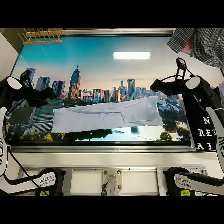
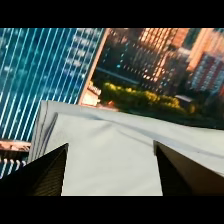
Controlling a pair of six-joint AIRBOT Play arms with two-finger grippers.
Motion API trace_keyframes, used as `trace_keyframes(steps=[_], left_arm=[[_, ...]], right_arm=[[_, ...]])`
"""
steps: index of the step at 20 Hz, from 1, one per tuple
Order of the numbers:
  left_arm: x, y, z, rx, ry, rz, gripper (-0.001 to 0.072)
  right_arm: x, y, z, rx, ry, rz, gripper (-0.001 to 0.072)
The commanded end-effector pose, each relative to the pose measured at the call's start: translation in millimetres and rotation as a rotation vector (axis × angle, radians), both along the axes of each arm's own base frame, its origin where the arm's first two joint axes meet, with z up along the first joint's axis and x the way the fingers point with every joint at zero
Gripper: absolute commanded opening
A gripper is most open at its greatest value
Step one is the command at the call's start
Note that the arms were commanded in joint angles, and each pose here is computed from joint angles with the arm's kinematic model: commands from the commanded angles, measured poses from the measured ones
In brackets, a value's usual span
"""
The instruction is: Fold the clothes and pants, and hang the long-sleeved shirts on hangers.
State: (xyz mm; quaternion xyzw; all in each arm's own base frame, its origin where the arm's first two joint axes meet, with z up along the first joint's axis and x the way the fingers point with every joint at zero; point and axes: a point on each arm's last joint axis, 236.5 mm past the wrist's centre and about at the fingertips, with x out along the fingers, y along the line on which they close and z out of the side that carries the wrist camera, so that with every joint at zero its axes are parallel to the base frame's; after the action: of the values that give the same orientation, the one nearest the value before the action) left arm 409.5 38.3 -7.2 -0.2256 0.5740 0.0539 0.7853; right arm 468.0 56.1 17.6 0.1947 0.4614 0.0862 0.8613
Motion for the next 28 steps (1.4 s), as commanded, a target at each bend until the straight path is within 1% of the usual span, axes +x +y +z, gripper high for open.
trace_keyframes(steps=[1,2,3,6,8,10,12,14,16,20,21,22,23,24,25,28], left_arm=[[4,-6,29,0.007,-0.071,-0.006,0.0445],[-2,-13,29,0.009,-0.077,-0.018,0.0193],[-8,-21,27,0.009,-0.079,-0.033,0.0004],[-36,-59,5,-0.001,-0.046,-0.106,0.0005],[-54,-89,-12,-0.024,-0.018,-0.166,0.0006],[-65,-129,-25,-0.107,-0.002,-0.198,0.0005],[-73,-158,-36,-0.152,0.024,-0.234,0.0005],[-77,-180,-44,-0.15,0.052,-0.298,0.0005],[-78,-204,-49,-0.148,0.071,-0.364,0.0006],[-70,-239,-50,-0.145,0.064,-0.447,0.0006],[-68,-246,-49,-0.145,0.061,-0.461,0.0005],[-66,-251,-49,-0.145,0.058,-0.471,0.0006],[-65,-255,-50,-0.145,0.059,-0.48,0.0006],[-64,-259,-51,-0.145,0.061,-0.489,0.0005],[-64,-260,-52,-0.144,0.064,-0.491,0.0005],[-69,-270,-59,-0.174,0.088,-0.489,0.0005]], right_arm=[[-29,-29,-12,-0.014,0.098,0.073,0.0619],[-44,-42,-22,-0.007,0.158,0.098,0.0619],[-58,-55,-32,0.008,0.21,0.105,0.0619],[-83,-86,-65,0.064,0.317,0.038,0.0619],[-100,-87,-91,0.107,0.382,0.03,0.0619],[-107,-71,-109,0.167,0.42,0.052,0.0619],[-104,-47,-116,0.25,0.423,0.083,0.0618],[-97,-22,-118,0.316,0.416,0.113,0.0618],[-94,-3,-125,0.347,0.429,0.129,0.0618],[-86,31,-128,0.435,0.435,0.13,0.0608],[-83,35,-128,0.436,0.428,0.126,0.0499],[-81,36,-129,0.428,0.422,0.124,0.0331],[-80,36,-129,0.423,0.416,0.123,0.0186],[-80,36,-127,0.421,0.412,0.125,0.0065],[-80,34,-124,0.412,0.404,0.128,0.0015],[-88,12,-107,0.324,0.408,0.114,0.0014]])
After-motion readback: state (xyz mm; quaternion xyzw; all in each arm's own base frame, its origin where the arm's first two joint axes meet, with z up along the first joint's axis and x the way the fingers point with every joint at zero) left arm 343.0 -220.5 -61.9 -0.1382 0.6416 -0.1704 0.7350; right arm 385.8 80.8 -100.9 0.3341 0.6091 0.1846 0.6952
